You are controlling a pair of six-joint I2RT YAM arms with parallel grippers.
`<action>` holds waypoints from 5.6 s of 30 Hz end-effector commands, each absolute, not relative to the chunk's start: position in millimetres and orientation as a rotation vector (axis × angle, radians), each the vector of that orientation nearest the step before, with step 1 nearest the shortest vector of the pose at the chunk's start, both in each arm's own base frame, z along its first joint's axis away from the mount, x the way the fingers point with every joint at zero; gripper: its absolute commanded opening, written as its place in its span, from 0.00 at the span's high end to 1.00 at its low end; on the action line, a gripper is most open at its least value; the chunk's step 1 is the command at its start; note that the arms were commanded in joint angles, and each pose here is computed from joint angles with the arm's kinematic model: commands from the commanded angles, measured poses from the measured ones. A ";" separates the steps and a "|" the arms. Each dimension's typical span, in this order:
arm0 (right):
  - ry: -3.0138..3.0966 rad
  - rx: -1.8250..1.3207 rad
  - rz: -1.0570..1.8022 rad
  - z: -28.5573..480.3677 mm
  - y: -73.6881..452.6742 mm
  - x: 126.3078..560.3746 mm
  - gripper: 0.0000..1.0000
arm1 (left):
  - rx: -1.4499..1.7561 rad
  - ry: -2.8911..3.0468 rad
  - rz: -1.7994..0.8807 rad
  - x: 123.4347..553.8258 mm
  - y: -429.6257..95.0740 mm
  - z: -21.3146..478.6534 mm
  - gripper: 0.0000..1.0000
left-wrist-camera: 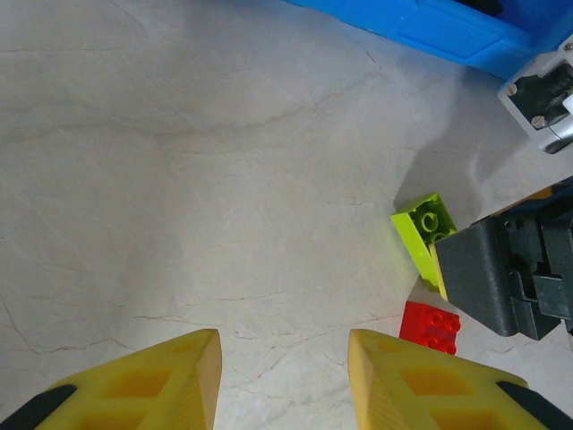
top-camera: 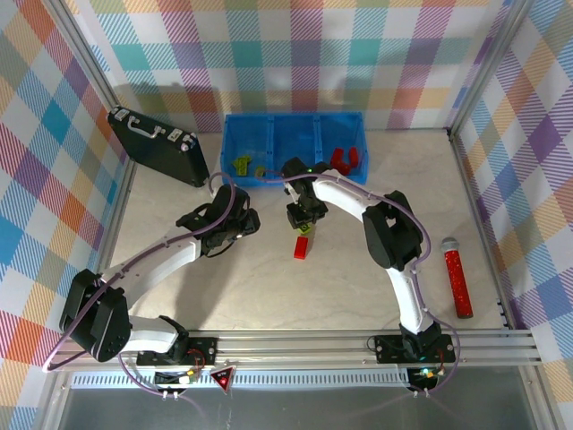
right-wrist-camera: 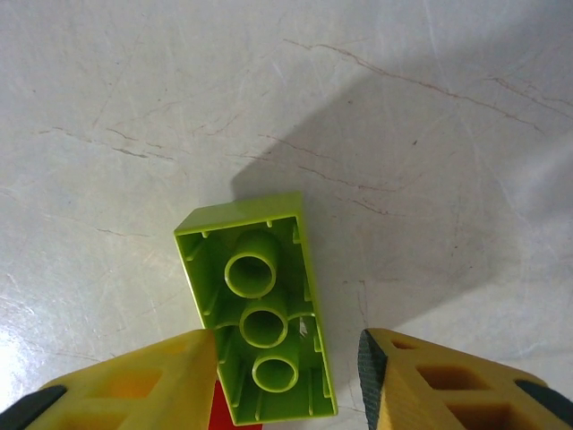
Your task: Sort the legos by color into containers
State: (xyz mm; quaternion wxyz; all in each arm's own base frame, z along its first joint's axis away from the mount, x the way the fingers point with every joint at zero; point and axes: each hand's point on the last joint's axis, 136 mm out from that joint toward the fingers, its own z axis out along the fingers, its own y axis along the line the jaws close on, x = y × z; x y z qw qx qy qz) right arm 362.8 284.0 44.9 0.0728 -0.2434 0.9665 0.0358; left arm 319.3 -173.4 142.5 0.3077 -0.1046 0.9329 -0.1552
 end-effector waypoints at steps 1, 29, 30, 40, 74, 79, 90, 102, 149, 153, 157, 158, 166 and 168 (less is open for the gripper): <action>2.893 -0.739 0.125 57.9 282.8 355.6 0.52 | -0.277 2.493 -0.390 318.8 -175.8 144.0 0.58; 2.890 -0.304 0.082 115.3 154.4 328.3 0.50 | -0.286 2.772 -0.191 359.7 -297.9 45.1 0.43; 2.887 -0.303 0.078 116.0 152.3 327.3 0.50 | -0.289 2.768 -0.185 361.2 -299.6 44.8 0.42; 2.874 -0.297 0.082 118.9 139.8 319.2 0.50 | -0.297 2.773 -0.199 376.7 -319.3 36.7 0.41; 2.866 -0.245 0.119 133.0 139.9 322.7 0.50 | -0.187 2.640 -0.094 416.0 -224.8 123.4 0.70; 2.871 -0.239 0.123 133.7 139.8 320.8 0.50 | -0.140 2.586 -0.051 448.0 -192.6 144.8 0.70; 2.872 -0.203 0.152 140.2 138.9 312.1 0.50 | 0.001 2.461 -0.072 538.2 -180.1 153.7 0.69; 2.873 -0.134 0.178 148.3 131.2 290.6 0.50 | 0.002 2.430 -0.046 595.1 -168.1 109.5 0.67; 2.975 0.025 0.155 93.7 254.9 280.2 0.50 | -0.168 2.490 -0.482 351.6 -155.0 163.2 0.57; 2.959 0.093 0.110 83.4 273.1 275.8 0.49 | -0.191 2.521 -0.381 333.2 -135.4 153.9 0.58; 2.927 0.139 0.109 76.2 290.8 274.8 0.48 | -0.189 2.538 -0.344 321.5 -126.3 148.2 0.58; 2.926 0.151 0.113 72.5 294.6 275.0 0.48 | -0.190 2.538 -0.341 319.8 -125.2 147.8 0.58; 2.945 0.177 0.057 46.9 306.0 275.7 0.49 | -0.194 2.539 -0.399 321.2 -132.5 143.6 0.58; 2.949 0.197 0.026 42.9 302.1 274.6 0.49 | -0.191 2.540 -0.407 322.0 -134.2 143.4 0.58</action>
